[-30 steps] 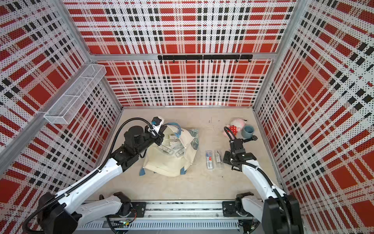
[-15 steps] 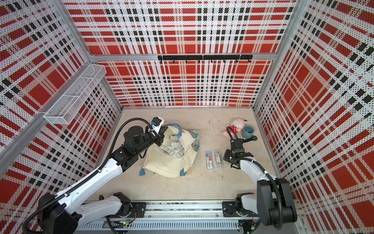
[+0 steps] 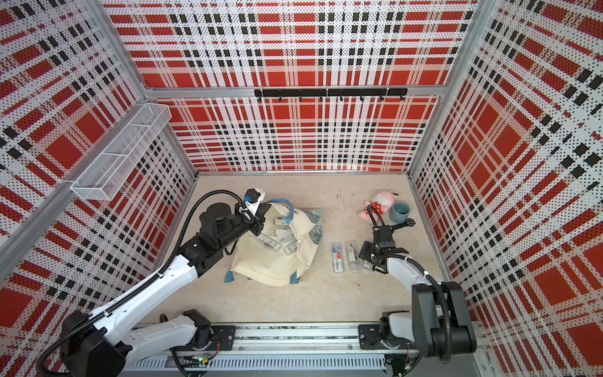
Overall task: Take out the compass set from the canvas bag
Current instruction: Adjust the compass set at the center of the board.
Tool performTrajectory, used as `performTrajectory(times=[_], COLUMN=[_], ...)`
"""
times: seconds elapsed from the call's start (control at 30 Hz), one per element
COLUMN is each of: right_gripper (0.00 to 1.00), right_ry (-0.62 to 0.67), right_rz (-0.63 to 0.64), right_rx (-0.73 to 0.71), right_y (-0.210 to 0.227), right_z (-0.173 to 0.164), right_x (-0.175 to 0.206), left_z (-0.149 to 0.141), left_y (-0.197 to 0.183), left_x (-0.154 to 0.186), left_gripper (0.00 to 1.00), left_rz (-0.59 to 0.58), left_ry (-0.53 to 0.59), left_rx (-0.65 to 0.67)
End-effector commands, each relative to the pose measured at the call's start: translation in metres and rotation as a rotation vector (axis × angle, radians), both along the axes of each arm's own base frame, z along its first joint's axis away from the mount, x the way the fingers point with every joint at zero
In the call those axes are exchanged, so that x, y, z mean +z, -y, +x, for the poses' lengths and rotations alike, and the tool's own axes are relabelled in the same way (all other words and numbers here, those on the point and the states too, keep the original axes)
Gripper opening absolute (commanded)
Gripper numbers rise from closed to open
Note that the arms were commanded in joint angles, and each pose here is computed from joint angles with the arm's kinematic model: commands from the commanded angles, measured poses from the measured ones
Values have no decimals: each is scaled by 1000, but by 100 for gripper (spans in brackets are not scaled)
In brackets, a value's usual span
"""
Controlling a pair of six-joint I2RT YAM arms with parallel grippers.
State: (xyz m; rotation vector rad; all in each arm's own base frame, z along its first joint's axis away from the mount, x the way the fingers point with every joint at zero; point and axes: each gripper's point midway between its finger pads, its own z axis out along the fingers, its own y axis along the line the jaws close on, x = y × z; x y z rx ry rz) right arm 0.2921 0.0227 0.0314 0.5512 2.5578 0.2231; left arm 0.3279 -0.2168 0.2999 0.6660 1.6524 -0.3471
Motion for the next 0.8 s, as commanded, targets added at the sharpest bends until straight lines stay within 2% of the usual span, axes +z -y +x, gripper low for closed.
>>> performTrajectory(times=[0.0,0.2,0.63,0.77], right_gripper=[61,56,56,57], right_ry=[29,35,39,65], right_rz=[8,-7,5,-3], right_rx=[-5,33,51,73], right_y=[1,0,-4,-5], right_z=[12,22,21,22], right_x=[5,8,9,27], left_z=[-2,-3,-4,-4], left_y=[-3,-3,-3,-4], left_x=[50,50,49,49], left_gripper=[0,0,0,0], left_rz=[-98,-97,-95,-92], left_ry=[139,140,136,138], left_rx=[0,-2,-3,6])
